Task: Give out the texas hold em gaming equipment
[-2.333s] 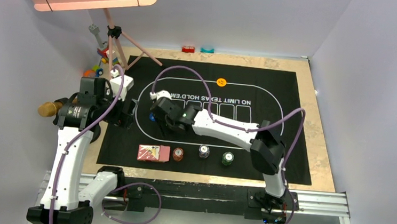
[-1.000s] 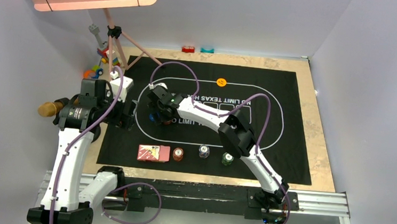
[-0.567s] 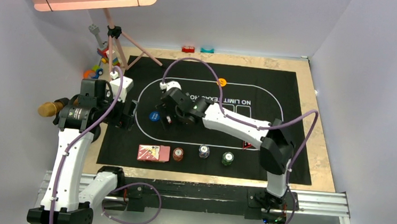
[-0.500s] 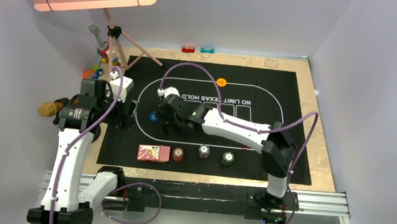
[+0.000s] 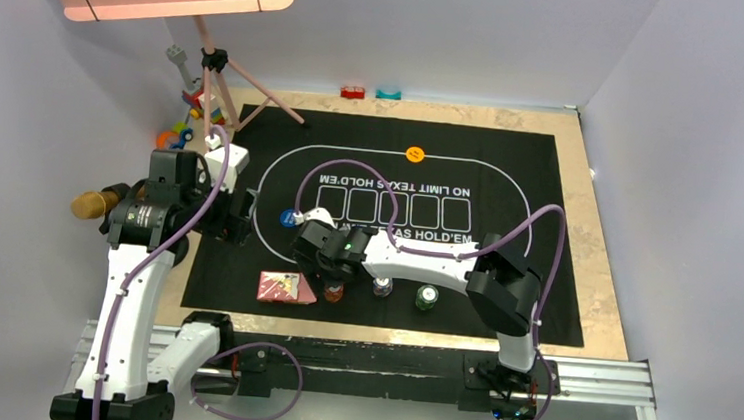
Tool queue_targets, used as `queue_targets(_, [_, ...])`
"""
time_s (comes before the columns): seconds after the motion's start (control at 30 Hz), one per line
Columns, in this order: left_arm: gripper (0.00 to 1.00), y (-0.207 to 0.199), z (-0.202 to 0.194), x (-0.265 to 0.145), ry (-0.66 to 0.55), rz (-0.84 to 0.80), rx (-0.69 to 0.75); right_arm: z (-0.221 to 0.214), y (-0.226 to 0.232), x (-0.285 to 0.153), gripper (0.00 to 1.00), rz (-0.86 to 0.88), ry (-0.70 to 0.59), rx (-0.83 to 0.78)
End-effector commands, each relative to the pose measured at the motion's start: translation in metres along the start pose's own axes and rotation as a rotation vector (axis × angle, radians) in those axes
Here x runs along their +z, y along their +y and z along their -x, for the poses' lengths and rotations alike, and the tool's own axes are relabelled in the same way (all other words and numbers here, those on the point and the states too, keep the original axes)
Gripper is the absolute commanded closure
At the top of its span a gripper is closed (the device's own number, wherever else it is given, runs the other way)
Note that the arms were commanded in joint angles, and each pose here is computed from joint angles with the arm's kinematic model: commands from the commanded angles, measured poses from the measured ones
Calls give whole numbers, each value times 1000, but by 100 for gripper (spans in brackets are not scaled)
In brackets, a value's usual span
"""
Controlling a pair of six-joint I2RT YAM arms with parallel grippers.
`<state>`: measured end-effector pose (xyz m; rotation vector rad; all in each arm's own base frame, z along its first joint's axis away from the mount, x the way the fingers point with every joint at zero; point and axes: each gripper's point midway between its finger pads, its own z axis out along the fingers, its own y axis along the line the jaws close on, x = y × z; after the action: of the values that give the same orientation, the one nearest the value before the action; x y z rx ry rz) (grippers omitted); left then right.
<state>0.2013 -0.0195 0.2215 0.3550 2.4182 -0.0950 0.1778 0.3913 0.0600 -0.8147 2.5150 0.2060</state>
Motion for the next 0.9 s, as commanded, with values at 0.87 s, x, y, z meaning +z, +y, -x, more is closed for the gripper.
queue_targets(0.87, [0,4,4,-5,-11,18,16,-18,10,16,51,41,26,23])
